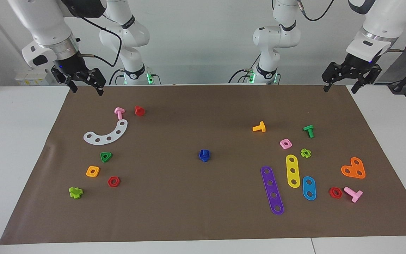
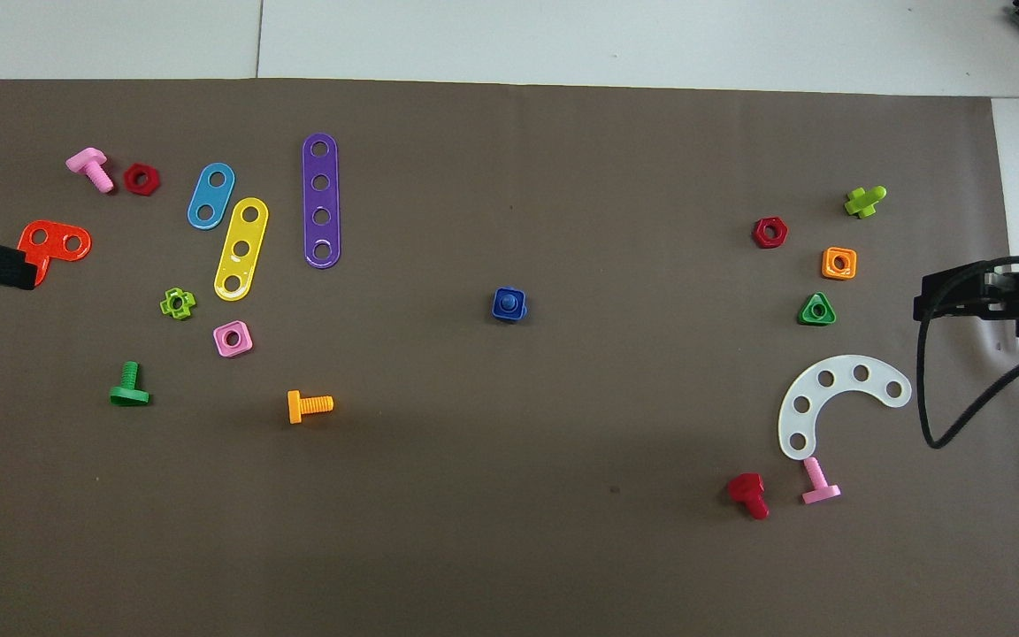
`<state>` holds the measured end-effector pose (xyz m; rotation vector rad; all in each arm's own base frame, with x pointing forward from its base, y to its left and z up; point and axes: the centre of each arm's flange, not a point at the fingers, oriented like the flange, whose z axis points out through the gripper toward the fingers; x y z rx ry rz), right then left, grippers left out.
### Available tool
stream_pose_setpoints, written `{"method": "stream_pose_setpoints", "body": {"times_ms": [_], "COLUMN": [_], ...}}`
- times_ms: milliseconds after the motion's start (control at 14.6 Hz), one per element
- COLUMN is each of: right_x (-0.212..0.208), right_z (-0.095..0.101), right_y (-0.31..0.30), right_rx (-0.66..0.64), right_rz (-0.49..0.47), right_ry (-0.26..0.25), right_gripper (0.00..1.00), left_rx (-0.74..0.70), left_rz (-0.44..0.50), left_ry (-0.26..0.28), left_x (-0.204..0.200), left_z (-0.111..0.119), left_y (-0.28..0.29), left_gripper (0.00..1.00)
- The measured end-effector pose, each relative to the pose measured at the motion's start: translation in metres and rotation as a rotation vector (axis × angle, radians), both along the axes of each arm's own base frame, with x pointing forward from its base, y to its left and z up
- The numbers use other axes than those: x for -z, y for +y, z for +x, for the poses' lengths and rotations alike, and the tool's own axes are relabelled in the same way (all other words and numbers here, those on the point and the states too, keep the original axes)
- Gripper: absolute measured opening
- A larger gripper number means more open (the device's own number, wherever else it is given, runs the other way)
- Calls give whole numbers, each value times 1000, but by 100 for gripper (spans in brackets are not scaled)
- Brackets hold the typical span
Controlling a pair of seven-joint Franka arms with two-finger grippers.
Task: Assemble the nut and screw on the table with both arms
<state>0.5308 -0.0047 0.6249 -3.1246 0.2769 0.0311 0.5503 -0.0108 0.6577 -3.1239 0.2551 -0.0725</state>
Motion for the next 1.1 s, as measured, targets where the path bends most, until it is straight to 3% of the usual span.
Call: {"method": "stream_pose_setpoints", "body": {"times_ms": [1095], "right_x": [0], "right_z": [0], "right_y": [0], "right_rx": [0], "right_rz": [0], "right_ry": [0], "right_gripper": [100], "left_rx": [-1], "left_rz": [1], "left_ry": [23], "left_x": [2], "left_z": [-2], "left_y": [0], "left_gripper": [100]}}
